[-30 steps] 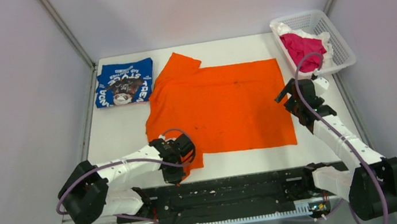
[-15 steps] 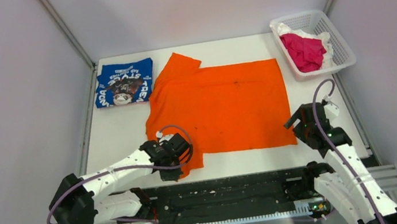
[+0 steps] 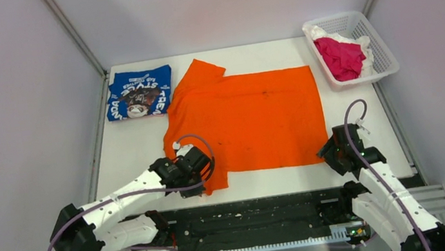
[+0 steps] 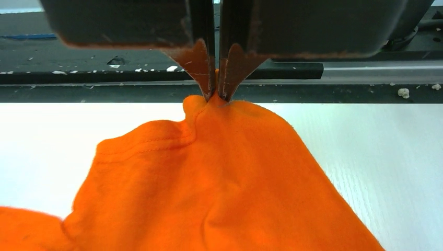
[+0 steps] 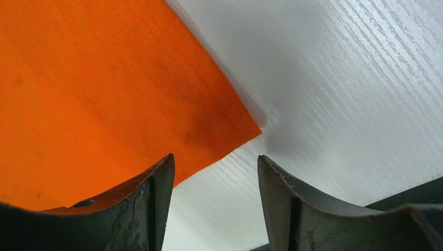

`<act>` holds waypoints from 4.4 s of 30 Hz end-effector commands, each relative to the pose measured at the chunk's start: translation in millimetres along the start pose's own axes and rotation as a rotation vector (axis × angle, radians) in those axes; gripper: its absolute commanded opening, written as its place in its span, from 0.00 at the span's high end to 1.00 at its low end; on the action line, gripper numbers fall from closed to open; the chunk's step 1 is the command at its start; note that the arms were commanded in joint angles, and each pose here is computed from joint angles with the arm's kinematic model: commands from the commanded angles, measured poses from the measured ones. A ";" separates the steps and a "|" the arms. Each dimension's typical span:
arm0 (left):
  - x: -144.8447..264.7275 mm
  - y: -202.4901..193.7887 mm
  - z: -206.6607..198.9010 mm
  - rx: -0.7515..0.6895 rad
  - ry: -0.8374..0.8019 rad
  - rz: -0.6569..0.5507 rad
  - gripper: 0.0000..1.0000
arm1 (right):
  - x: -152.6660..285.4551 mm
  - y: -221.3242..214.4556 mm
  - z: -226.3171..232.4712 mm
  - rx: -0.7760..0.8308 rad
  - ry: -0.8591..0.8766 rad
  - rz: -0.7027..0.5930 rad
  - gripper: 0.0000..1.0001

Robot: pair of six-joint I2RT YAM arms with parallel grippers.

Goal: Fold and stack the t-shirts
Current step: Grab the side of the flattened tshirt closest away from the robot with both arms, then fold the flattened tshirt in 1/3 of the way

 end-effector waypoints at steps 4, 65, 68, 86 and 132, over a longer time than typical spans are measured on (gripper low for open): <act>17.7 31.5 -15.5 0.026 -0.054 -0.124 1.00 | -10.1 0.0 -1.8 -0.026 0.003 -0.015 0.45; 3.7 321.9 19.3 -0.001 -0.058 -0.514 1.00 | -37.1 108.4 167.3 0.104 0.213 -0.318 1.00; -8.4 328.8 23.5 -0.002 -0.052 -0.496 1.00 | -46.4 109.8 169.8 0.117 0.200 -0.322 1.00; -57.8 383.5 41.9 -0.141 0.060 -0.353 0.29 | -61.1 130.8 182.1 0.104 0.099 -0.378 0.26; -81.5 57.6 13.6 0.347 -0.154 0.006 0.01 | -37.5 -45.4 13.4 0.290 -0.009 0.153 0.01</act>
Point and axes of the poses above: each gripper's point midway between its finger pads, its own x axis back along the fingers, its own z axis along the line the jaws close on, y = z × x, the point moved 2 cm from there along x, back along the fingers, and after that the axes turned 11 degrees about -x, right-handed, at the moved point
